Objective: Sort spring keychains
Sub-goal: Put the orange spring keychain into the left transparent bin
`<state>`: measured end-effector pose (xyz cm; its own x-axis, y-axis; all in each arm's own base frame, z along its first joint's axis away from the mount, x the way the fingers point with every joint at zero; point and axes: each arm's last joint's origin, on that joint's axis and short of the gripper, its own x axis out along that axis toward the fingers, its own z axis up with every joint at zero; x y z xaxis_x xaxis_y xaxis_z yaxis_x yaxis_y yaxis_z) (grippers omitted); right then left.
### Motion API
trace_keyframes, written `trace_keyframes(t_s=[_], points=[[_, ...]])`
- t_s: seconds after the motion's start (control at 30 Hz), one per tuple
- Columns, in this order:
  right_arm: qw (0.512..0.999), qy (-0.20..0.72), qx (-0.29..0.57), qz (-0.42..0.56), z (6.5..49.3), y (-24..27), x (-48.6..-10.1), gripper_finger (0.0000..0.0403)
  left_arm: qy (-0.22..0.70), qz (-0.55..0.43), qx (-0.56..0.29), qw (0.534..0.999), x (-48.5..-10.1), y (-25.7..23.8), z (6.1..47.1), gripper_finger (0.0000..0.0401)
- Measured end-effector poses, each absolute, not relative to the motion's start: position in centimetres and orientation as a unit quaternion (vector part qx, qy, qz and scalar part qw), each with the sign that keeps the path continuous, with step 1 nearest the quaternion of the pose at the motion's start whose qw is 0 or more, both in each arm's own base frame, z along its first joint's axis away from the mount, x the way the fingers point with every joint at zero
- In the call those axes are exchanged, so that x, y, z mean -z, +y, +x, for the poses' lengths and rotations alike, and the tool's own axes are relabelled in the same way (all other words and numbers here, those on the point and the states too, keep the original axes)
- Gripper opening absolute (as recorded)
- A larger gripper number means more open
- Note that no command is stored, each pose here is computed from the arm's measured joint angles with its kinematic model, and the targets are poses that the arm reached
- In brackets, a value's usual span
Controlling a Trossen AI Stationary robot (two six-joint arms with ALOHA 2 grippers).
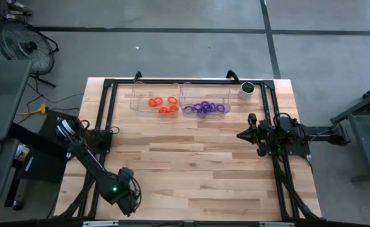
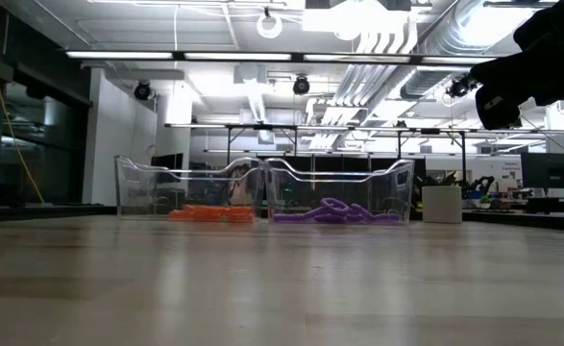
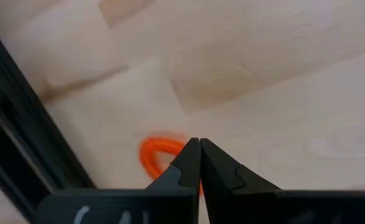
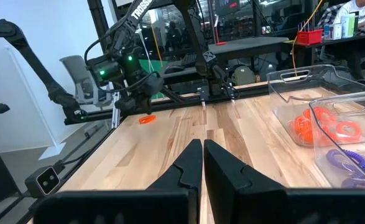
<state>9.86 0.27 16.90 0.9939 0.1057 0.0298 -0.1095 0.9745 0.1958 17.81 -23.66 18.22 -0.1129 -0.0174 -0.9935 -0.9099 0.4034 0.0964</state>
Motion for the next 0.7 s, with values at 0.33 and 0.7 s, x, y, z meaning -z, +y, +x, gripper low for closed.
trace_keyframes(t_s=[0.33, 0.7], points=[[0.994, -0.01, -0.054, 0.099, 9.86, 0.27, -16.91, 0.0012, 0.72, -0.232, -0.259, 0.601, -17.7, -23.38, 17.35, 0.0011], [0.994, -0.01, -0.054, 0.099, 9.86, 0.27, -16.91, 0.0012, 0.761, -0.005, 0.01, 0.648, -17.64, -23.52, 17.22, 0.0152]])
